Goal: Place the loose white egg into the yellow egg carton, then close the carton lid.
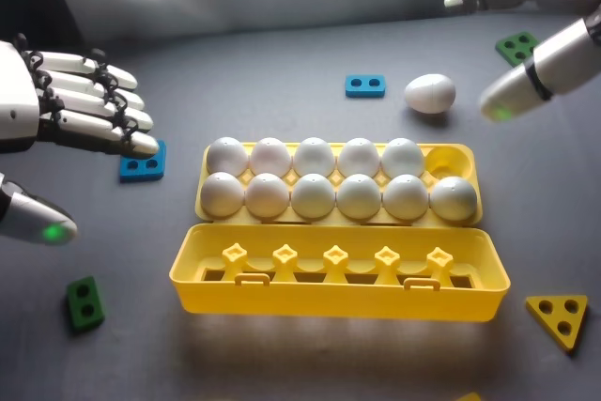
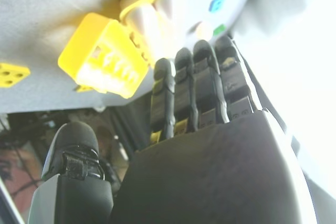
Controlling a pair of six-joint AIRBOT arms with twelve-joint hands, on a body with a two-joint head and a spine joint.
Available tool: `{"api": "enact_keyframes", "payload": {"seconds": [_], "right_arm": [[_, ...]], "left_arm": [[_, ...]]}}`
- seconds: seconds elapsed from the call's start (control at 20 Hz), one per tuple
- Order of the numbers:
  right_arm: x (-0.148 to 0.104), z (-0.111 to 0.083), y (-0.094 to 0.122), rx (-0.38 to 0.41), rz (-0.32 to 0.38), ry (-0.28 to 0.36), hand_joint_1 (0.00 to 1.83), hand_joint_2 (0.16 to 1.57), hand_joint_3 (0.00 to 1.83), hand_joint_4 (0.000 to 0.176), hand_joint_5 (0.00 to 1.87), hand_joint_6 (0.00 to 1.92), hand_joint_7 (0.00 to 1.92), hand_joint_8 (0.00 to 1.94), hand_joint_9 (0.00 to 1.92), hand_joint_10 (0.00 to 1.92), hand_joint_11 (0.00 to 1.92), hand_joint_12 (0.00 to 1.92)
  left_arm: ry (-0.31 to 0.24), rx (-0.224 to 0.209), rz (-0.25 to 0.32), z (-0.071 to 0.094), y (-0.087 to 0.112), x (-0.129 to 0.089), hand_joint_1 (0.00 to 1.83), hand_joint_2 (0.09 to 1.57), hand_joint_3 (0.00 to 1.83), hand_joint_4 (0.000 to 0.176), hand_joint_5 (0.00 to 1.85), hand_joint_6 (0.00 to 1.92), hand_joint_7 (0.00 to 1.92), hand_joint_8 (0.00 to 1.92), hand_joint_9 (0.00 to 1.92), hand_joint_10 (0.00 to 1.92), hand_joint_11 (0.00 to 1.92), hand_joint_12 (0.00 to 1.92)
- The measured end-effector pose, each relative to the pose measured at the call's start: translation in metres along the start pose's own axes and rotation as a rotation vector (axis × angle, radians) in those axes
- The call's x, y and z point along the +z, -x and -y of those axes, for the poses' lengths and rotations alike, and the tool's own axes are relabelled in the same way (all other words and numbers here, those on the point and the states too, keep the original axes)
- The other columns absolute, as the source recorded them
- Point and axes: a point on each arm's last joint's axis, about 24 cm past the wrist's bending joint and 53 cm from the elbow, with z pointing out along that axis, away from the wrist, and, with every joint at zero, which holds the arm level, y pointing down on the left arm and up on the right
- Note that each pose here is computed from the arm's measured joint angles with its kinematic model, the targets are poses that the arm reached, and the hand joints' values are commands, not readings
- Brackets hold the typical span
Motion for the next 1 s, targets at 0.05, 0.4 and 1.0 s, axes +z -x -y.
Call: {"api": "enact_keyframes", "payload": {"seconds": [0.05,0.4,1.0], "right_arm": [[0.006,0.005,-0.001,0.001,-0.004,-0.016,0.53,0.67,0.0,0.176,0.17,0.0,0.0,0.0,0.0,0.0,0.0,0.0],[0.033,0.026,0.01,0.083,0.027,-0.068,0.76,0.73,0.01,0.176,0.18,0.01,0.0,0.0,0.0,0.0,0.0,0.0],[0.063,0.013,-0.013,0.174,0.001,-0.059,0.83,0.73,0.0,0.173,0.66,0.01,0.0,0.0,0.0,0.0,0.0,0.0]], "left_arm": [[0.005,0.011,-0.015,-0.001,-0.003,0.0,0.0,1.2,0.0,0.0,0.27,0.0,0.23,0.0,0.15,0.0,0.0,0.15],[-0.014,0.017,-0.074,-0.001,-0.022,-0.003,0.0,1.19,0.0,0.0,0.27,0.0,0.25,0.0,0.18,0.0,0.0,0.26],[-0.053,-0.088,-0.171,-0.008,-0.052,-0.014,0.0,1.16,0.0,0.0,0.28,0.0,0.31,0.01,0.26,0.01,0.0,0.57]]}}
